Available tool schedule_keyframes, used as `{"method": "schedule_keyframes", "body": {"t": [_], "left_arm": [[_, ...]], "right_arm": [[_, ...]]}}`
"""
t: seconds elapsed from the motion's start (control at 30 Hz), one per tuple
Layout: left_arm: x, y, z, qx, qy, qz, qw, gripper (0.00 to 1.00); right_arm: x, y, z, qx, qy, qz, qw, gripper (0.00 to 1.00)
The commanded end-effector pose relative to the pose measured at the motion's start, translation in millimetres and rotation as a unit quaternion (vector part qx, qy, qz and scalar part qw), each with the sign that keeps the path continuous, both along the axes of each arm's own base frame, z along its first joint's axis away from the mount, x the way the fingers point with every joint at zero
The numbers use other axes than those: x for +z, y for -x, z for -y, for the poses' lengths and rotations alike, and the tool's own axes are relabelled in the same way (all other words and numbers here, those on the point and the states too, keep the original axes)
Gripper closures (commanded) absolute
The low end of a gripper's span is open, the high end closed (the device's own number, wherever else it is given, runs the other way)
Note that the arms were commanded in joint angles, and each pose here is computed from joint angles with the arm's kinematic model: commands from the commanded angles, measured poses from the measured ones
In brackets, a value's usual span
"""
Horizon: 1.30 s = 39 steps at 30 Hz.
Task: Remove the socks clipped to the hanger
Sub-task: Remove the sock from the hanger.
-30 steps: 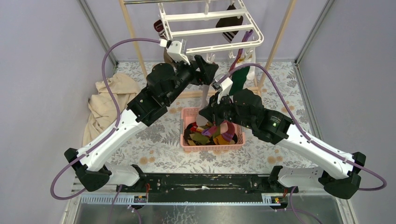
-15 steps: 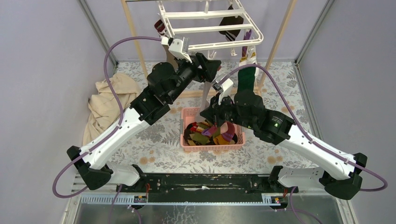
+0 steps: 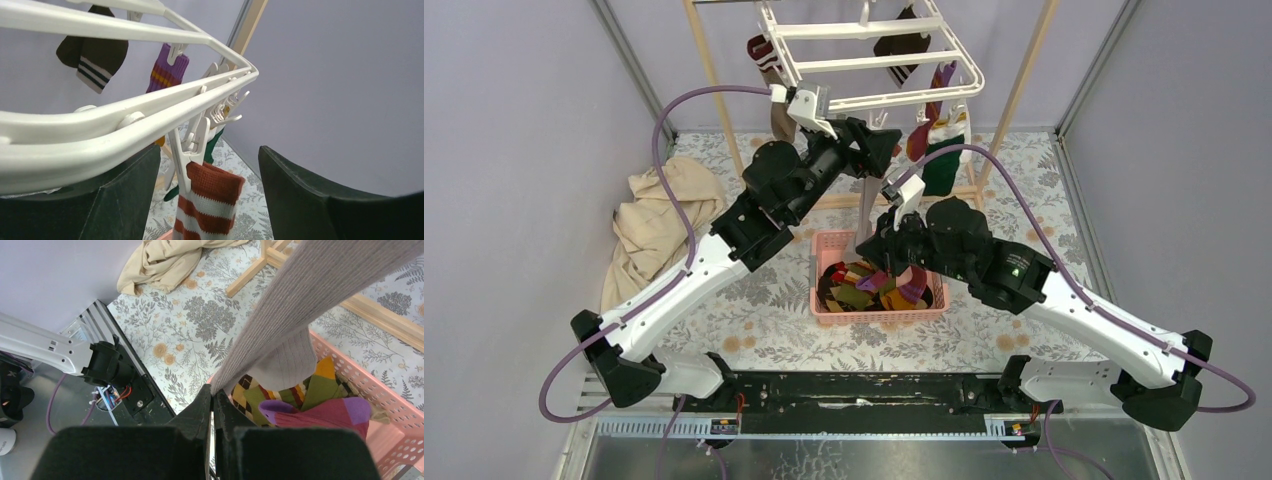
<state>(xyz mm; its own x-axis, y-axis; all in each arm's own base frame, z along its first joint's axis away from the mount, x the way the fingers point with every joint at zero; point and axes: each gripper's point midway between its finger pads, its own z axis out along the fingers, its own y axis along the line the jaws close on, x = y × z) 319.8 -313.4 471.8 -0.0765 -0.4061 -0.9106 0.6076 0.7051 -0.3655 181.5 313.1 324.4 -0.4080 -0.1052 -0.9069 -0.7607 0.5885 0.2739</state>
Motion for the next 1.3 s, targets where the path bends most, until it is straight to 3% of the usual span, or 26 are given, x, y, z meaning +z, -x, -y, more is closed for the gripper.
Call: {"method": "schedule_keyframes", "body": {"t": [0.0,0.13,0.63,0.97,1.07,1.27], "left_arm": [[14.6,4.8,1.3,-0.008,0.03,0.03,0.999,0.2],[11.6,2.2,1.5,-0.004,0.031,0.027,0.999,0.23],[8.6,-1.7,-4.8,0.014,0.068,0.037,0.997,0.47],[6.7,-4.6,-10.3,0.026,0.079,0.04,0.996,0.55],[6.3,-5.4,-11.2,0.029,0.078,0.04,0.996,0.51],[3.2,-11.0,-12.7,0.044,0.071,0.031,0.996,0.19]], "right_arm": [[-1.6,6.7,2.7,0.011,-0.004,0.001,1.0,1.0],[-5.6,7.1,4.5,0.009,-0.001,0.0,1.0,1.0],[-17.8,10.4,7.7,0.008,0.004,-0.011,1.0,1.0],[-23.8,10.0,7.7,0.007,0.009,-0.014,1.0,1.0],[-26.3,9.7,7.2,0.007,0.012,-0.016,1.0,1.0],[-26.5,3.2,9.5,-0.01,0.021,-0.01,1.0,1.0]]}}
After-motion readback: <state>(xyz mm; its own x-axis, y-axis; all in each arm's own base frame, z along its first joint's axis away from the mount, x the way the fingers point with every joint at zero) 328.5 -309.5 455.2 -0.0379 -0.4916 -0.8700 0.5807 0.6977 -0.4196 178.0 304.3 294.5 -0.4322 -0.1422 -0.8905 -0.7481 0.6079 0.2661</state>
